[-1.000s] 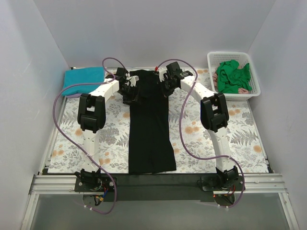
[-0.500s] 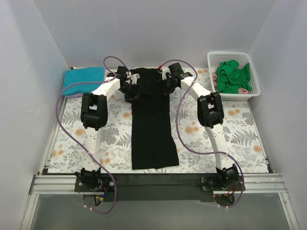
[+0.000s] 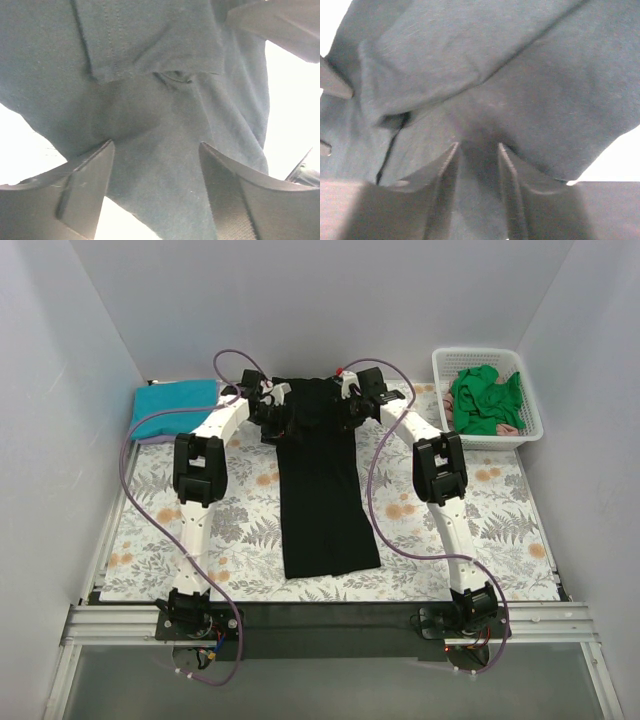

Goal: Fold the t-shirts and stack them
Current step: Fold the tshirt

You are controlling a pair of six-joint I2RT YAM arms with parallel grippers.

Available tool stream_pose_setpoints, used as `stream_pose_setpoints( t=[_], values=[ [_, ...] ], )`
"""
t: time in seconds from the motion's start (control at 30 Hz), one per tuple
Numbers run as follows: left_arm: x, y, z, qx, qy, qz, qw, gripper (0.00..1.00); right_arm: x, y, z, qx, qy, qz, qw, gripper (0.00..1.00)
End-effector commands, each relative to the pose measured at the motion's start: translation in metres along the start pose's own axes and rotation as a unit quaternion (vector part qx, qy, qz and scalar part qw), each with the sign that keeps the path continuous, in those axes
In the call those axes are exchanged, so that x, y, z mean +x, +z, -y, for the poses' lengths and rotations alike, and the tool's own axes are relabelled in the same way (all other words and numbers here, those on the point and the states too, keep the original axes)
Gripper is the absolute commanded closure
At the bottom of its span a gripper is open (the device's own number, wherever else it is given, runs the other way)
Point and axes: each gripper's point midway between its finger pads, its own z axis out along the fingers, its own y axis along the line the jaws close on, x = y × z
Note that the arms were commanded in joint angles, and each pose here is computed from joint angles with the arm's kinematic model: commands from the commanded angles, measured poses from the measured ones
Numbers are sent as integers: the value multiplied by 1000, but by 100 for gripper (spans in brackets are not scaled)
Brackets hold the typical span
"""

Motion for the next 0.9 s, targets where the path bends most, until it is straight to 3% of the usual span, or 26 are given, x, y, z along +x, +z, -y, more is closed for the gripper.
stream_pose_setpoints(
  t=[0.0,0.03,0.13,0.2,0.23,0.27,0.3,0.37,0.43,0.47,0.53,0.6,0.67,0.7,0.77,0.8,0.87],
  values=[
    [-30,-40,20,3,52,55,997,27,-72,-52,-40,-44,-49,81,995,51],
    [-48,-69,42,6,83,95,992,21,-81,-64,-47,-49,-58,90,993,44],
    [-71,-136,88,9,157,175,972,6,-119,-124,-81,-54,-106,137,983,35],
    [-70,-166,104,-2,202,205,958,5,-134,-173,-104,-39,-161,166,972,32],
    [-72,-207,132,-5,240,251,938,5,-137,-189,-112,-31,-181,175,967,28],
    [-54,-203,127,-7,241,241,940,5,-150,-227,-125,-9,-230,203,952,26],
    [-47,-214,134,-11,265,252,931,5,-135,-230,-129,-8,-241,191,952,24],
    [-19,-238,150,-6,302,278,912,4,-136,-273,-143,19,-276,215,937,9],
    [2,-266,168,-9,328,314,891,2,-109,-279,-139,36,-296,195,935,2],
    [23,-253,160,-4,325,300,897,2,-103,-305,-156,25,-329,211,920,2],
    [50,-270,178,7,376,303,875,2,-60,-320,-166,17,-412,180,893,2],
    [92,-255,174,30,387,254,886,2,-27,-319,-176,13,-447,150,882,2],
    [124,-245,176,35,429,220,875,4,30,-315,-173,12,-466,90,880,2],
    [156,-227,161,46,417,170,892,5,51,-311,-179,0,-471,69,879,3],
    [189,-217,155,55,457,137,877,6,115,-301,-174,-17,-481,1,876,5],
    [219,-197,137,61,445,98,888,7,136,-296,-183,-35,-493,-14,869,7],
    [252,-187,131,69,493,72,864,9,181,-291,-184,-56,-505,-43,860,9]
  ],
)
